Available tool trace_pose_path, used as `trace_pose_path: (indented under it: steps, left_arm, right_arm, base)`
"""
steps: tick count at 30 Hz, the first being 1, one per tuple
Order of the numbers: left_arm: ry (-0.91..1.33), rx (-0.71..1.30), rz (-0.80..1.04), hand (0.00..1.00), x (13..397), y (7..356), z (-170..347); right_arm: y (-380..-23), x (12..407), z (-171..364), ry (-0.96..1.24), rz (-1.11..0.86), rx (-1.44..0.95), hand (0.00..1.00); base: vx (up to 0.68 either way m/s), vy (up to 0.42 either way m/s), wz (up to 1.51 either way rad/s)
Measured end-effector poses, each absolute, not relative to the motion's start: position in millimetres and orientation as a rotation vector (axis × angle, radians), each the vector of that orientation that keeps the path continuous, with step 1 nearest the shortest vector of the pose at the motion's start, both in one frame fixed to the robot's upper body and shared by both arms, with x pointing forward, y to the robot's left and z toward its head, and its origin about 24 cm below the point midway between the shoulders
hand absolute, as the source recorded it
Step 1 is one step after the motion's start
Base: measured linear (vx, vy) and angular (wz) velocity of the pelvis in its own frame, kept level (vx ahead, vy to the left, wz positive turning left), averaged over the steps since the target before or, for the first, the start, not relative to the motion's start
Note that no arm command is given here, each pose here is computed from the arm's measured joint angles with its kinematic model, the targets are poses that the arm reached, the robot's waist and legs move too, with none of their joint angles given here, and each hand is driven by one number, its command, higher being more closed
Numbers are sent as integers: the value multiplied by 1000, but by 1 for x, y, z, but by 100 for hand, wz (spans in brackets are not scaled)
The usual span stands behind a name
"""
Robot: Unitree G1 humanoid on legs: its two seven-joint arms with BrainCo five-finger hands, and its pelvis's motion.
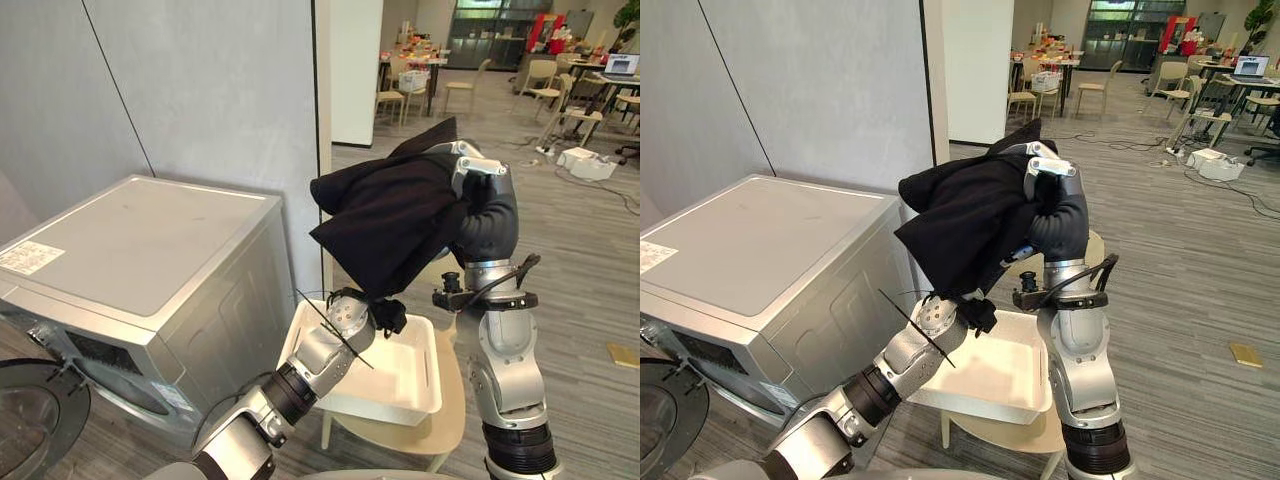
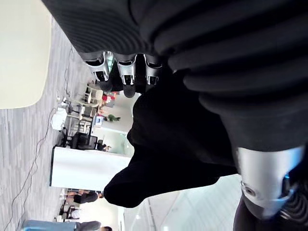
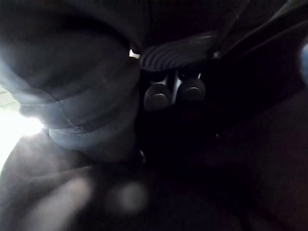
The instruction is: Pick up the laundry basket with both hands and put the clothes into the washing machine.
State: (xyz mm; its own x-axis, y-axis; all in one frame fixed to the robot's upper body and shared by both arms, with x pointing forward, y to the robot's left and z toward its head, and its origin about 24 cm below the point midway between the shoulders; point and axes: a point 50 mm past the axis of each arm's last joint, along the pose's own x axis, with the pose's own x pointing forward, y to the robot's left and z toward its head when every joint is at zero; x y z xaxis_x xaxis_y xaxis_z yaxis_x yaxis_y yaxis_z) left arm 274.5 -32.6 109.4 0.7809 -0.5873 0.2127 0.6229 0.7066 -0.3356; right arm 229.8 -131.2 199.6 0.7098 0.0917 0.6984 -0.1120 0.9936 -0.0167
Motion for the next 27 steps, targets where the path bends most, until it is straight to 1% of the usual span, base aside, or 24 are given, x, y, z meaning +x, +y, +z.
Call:
trace_pose_path:
  steps: [5, 10, 13, 18, 23, 24, 27]
  left_arm:
    - [-190, -474, -670, 0, 276, -27, 135]
    - [-286, -529, -609, 0, 283, -8, 155]
    - [-347, -559, -579, 0, 281, 6, 165]
    - [-387, -600, -515, 0, 280, 25, 168]
    - [-377, -603, -499, 0, 280, 27, 164]
    - [-377, -603, -499, 100, 280, 27, 164]
    - [-376, -603, -501, 100, 280, 27, 164]
  right_arm:
    - [-132, 226, 203, -808, 115, 30, 100]
    - [-139, 223, 196, -779, 96, 8, 100]
    - [-151, 222, 193, -767, 39, -19, 100]
    - [-165, 222, 193, -764, -35, -74, 100]
    - [-171, 225, 188, -737, -64, -87, 100]
    - [-172, 225, 188, -736, -67, -88, 100]
    - [-173, 227, 184, -718, -73, -89, 100]
  base:
    - [-15, -3, -10]
    - [-8, -3, -4]
    - [0, 0, 0]
    - [0, 0, 0]
    - [-3, -3, 6]
    - [-4, -2, 5]
    - [-2, -1, 1]
